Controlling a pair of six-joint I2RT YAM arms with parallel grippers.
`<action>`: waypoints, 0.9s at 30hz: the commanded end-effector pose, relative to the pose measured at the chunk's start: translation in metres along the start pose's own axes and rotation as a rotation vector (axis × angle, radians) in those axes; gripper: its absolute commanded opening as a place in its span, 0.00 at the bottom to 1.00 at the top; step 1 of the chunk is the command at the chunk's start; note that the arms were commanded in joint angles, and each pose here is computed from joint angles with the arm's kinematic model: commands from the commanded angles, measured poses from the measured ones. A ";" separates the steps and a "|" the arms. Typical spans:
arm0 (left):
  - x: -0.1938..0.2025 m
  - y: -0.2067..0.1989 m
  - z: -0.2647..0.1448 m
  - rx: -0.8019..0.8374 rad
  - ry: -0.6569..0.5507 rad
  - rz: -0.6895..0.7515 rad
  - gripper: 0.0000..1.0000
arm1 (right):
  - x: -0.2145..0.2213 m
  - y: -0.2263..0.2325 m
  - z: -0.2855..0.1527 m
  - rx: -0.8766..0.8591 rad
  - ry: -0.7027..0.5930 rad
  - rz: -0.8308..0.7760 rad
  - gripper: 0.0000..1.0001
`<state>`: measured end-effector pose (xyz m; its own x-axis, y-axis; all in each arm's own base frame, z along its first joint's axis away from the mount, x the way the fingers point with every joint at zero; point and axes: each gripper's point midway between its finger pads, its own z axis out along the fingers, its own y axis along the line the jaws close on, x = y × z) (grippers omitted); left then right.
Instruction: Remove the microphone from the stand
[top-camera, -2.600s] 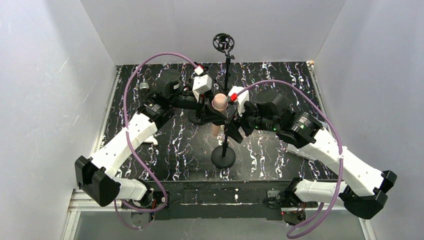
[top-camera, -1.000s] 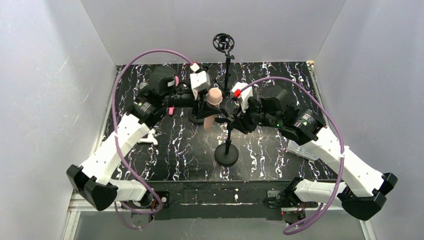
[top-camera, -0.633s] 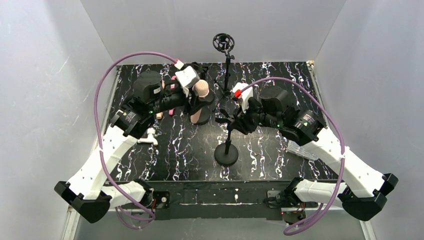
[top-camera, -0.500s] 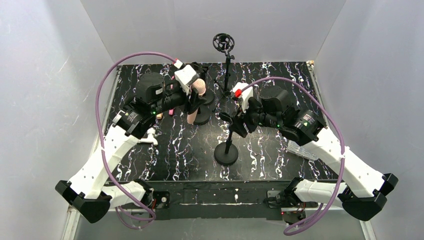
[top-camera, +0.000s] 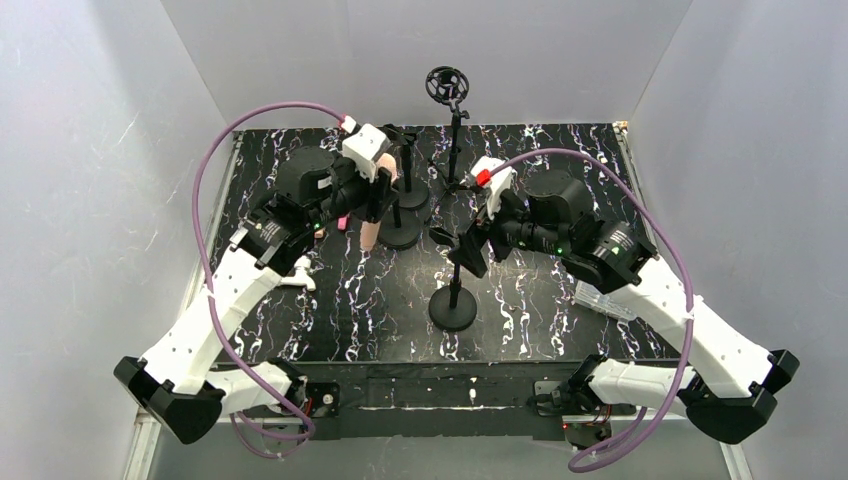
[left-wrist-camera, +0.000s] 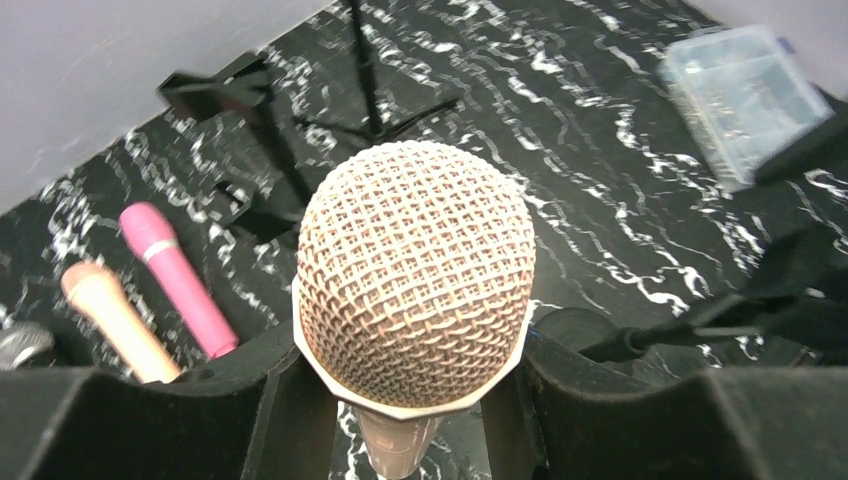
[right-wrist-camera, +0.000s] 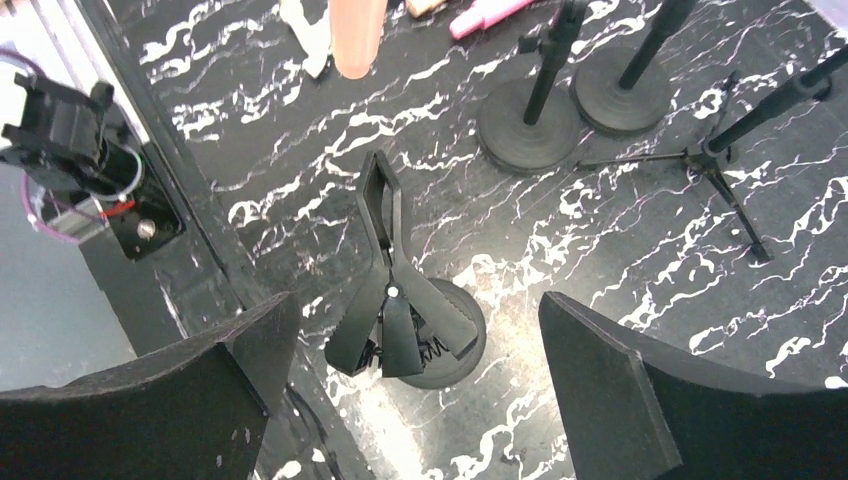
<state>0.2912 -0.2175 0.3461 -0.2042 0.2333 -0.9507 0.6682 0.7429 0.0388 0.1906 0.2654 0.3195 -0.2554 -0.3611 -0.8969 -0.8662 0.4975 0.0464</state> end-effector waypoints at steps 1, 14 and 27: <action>-0.001 0.044 -0.005 -0.196 0.034 -0.065 0.00 | -0.062 -0.007 -0.029 0.081 -0.245 0.044 0.98; 0.051 0.149 0.025 -0.393 0.223 -0.322 0.00 | -0.067 -0.045 -0.036 0.312 -0.240 0.150 0.98; 0.136 0.312 -0.034 -0.817 0.442 -0.521 0.00 | -0.053 -0.050 -0.018 0.324 -0.162 0.176 0.98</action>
<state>0.4465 0.0248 0.2368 -0.6719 -0.0906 -0.7351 -0.1218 0.9925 -0.0111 0.2369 0.2451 0.3561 -0.3138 -0.1608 -0.9358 -0.6369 0.7666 0.0818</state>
